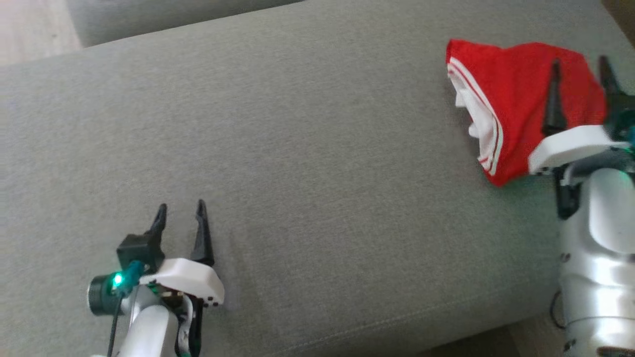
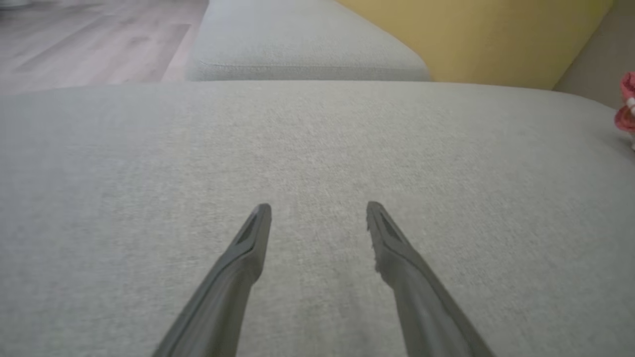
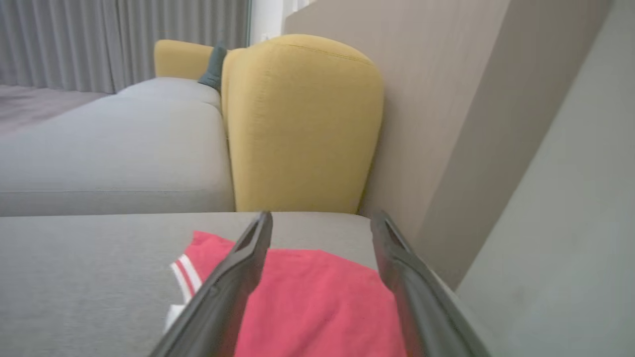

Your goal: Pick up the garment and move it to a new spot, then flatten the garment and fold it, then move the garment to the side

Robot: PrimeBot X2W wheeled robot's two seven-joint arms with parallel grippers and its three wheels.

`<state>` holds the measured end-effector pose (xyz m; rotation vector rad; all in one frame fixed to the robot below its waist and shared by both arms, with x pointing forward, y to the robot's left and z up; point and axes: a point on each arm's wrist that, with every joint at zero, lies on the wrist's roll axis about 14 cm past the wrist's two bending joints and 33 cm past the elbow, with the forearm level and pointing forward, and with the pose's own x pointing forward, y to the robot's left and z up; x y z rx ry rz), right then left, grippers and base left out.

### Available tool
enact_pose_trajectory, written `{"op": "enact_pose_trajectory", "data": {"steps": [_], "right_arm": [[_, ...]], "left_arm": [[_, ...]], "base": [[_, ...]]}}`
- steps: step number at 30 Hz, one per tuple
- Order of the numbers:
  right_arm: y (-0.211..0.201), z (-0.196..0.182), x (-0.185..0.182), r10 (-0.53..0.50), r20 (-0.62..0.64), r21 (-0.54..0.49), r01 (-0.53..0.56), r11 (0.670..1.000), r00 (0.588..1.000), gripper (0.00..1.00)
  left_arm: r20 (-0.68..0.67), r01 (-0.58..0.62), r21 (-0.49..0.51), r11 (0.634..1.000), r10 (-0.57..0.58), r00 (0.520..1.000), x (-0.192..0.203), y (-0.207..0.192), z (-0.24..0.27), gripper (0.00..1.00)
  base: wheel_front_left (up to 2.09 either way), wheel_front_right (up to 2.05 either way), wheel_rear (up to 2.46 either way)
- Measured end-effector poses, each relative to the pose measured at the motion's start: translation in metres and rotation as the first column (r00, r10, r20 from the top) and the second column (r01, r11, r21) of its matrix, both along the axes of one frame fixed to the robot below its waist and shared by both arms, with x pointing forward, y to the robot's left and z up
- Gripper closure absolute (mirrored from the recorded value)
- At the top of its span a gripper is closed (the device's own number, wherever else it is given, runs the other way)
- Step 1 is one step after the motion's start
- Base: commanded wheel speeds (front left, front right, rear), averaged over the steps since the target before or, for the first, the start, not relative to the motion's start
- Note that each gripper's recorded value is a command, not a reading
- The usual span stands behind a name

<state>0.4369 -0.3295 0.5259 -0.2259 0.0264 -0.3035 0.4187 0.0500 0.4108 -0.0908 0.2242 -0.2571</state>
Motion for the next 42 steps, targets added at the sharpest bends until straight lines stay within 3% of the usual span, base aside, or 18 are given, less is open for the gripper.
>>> {"op": "enact_pose_trajectory", "data": {"steps": [7,13,22,34,35,42], "right_arm": [[0.083,-0.019,0.014,0.219,0.024,0.121,-0.220,0.968,0.975,0.00],[0.133,-0.056,0.002,0.331,-0.034,0.216,-0.316,0.924,0.943,0.00],[0.180,-0.066,-0.004,0.427,-0.022,0.305,-0.401,0.864,0.904,0.00],[0.199,-0.065,-0.011,0.473,-0.014,0.321,-0.444,0.837,0.881,0.00],[0.200,-0.065,-0.011,0.473,-0.013,0.326,-0.443,0.835,0.881,1.00],[0.196,-0.126,-0.053,0.462,-0.185,0.400,-0.363,0.842,0.867,1.00]], "left_arm": [[0.030,-0.118,0.017,0.993,0.117,0.993,-0.002,0.037,0.011,0.00],[0.024,-0.232,0.043,0.972,0.231,0.973,-0.023,0.078,0.011,0.00],[0.058,-0.377,0.056,0.925,0.374,0.926,-0.055,0.129,0.022,0.00],[0.066,-0.412,-0.016,0.911,0.412,0.909,-0.069,0.146,0.031,0.00],[0.062,-0.402,-0.029,0.915,0.403,0.913,-0.068,0.144,0.031,1.00],[-0.089,-0.403,0.012,0.915,0.402,0.911,-0.097,0.140,-0.014,1.00]], "base": [[0.00,0.00,0.00],[0.00,0.00,0.00],[0.00,0.00,0.00],[0.00,0.00,0.00],[0.00,0.00,0.00],[0.00,0.00,0.00]]}}
